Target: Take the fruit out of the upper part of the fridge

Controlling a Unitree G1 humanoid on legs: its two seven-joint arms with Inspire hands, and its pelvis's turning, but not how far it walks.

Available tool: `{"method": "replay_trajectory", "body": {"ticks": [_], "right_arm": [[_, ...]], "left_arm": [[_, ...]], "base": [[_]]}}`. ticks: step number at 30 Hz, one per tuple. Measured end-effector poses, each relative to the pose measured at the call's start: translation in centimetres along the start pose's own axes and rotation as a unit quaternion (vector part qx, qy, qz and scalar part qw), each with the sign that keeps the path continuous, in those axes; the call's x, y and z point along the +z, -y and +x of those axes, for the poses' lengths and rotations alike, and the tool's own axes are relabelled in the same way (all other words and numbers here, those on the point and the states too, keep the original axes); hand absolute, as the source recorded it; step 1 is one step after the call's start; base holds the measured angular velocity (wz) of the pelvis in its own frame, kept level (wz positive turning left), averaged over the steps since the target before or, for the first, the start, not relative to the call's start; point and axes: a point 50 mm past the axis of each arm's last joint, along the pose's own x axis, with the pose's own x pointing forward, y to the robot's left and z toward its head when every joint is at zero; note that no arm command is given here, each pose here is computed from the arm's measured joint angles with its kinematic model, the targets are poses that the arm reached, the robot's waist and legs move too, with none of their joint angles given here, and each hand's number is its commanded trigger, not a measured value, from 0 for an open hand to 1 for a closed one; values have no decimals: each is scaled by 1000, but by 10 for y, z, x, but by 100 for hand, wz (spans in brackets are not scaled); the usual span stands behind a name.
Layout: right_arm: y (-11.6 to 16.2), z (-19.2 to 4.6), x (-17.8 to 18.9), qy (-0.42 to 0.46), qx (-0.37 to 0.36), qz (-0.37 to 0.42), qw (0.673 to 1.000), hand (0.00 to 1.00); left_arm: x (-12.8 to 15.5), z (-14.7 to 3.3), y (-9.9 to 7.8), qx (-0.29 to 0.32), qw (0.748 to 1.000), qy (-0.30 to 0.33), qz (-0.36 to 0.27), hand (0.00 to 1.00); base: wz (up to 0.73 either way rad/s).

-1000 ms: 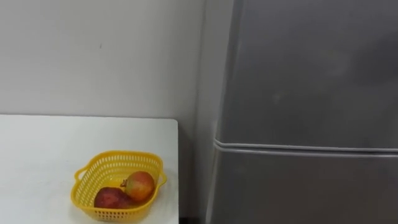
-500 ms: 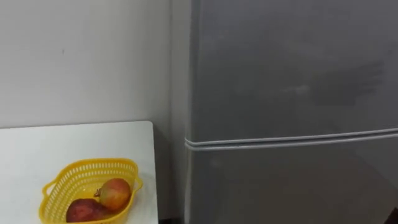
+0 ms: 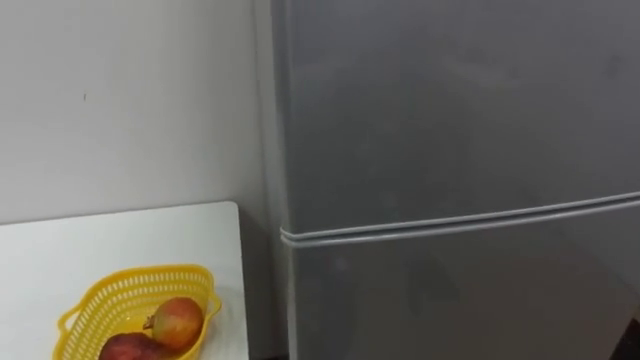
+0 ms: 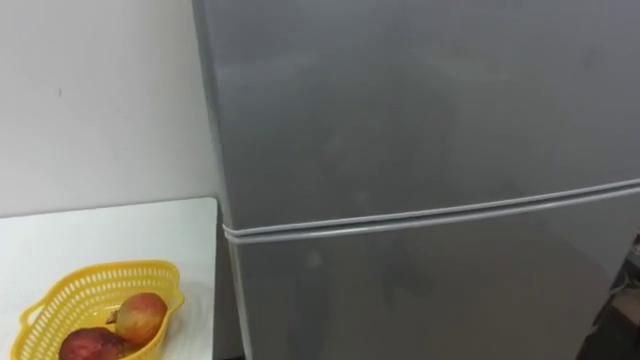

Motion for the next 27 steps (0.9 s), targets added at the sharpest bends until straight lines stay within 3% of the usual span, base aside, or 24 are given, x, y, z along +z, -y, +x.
{"method": "replay_trajectory", "body": {"ticks": [8,15,27], "right_arm": [[-2,-4,-45,-111,44,-24,993,0],[-1,-7,-60,-156,68,-36,985,0],[-11,-9,-63,-147,120,-198,962,0]], "left_arm": [[1,0,-2,3,1000,-6,3,0],[-5,-1,1,-16,1000,-26,2,0],[-10,-2,16,-54,997,-47,15,0]], "base": [[11],[1],[5]]}}
